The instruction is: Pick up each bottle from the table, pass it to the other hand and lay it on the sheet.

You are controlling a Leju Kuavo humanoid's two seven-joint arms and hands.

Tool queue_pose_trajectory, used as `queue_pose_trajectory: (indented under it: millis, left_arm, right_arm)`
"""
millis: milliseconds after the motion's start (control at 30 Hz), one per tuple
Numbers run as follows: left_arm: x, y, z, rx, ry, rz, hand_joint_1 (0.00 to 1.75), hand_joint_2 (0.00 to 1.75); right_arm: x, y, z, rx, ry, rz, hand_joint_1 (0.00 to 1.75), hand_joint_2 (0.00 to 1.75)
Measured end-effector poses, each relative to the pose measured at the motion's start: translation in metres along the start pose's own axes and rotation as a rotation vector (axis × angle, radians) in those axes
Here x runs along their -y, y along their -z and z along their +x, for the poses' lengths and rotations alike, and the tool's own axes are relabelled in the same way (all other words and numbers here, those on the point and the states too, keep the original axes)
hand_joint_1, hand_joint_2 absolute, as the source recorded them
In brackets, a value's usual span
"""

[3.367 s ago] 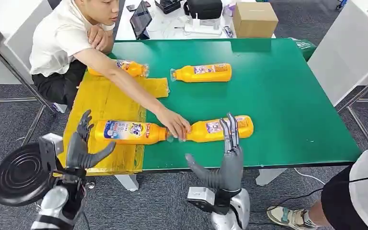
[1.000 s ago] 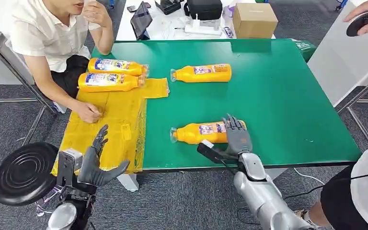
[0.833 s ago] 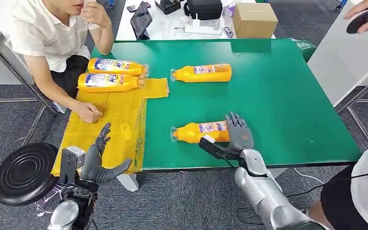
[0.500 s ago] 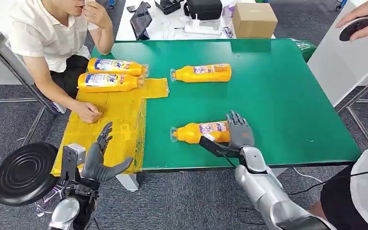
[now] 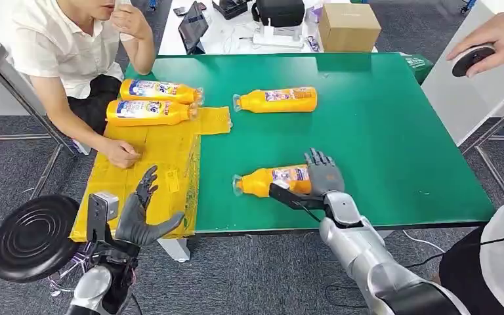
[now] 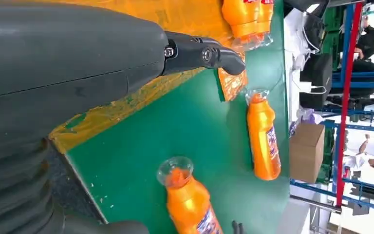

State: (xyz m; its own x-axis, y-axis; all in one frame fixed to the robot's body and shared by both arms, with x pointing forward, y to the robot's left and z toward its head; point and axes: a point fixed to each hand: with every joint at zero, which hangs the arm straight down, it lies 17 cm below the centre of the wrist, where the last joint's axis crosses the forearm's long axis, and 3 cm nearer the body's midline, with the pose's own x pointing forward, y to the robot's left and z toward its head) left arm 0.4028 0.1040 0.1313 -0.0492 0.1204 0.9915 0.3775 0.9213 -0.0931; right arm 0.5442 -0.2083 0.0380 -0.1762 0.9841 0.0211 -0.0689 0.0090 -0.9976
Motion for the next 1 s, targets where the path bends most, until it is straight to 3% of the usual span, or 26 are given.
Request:
queue_pose_trajectory:
  millis: [667,700,733,767,800,1000]
  left_arm:
    - [0.002,0.009,-0.002,-0.012,-0.007,-0.012,0.00,1.75]
    - [0.001,0.009,-0.002,-0.012,-0.007,-0.012,0.00,1.75]
    - [0.002,0.009,-0.003,-0.013,-0.007,-0.012,0.00,1.75]
    - [0.001,0.009,-0.003,-0.014,-0.008,-0.012,0.00,1.75]
    - [0.002,0.009,-0.003,-0.014,-0.009,-0.012,0.00,1.75]
    - [0.002,0.011,-0.004,-0.018,-0.013,-0.015,0.00,1.75]
  right_arm:
    - [-0.020,-0.001,0.006,-0.008,0.038,0.105,0.00,1.75]
    - [-0.021,-0.001,0.005,-0.010,0.037,0.113,0.12,1.75]
    - [-0.023,-0.001,0.003,-0.015,0.035,0.123,1.36,1.75]
    - [-0.024,-0.001,0.001,-0.022,0.030,0.135,1.62,1.75]
    - [-0.027,-0.002,-0.001,-0.028,0.023,0.152,1.71,1.75]
    - [-0.034,-0.004,-0.023,-0.078,-0.033,0.206,1.75,1.75]
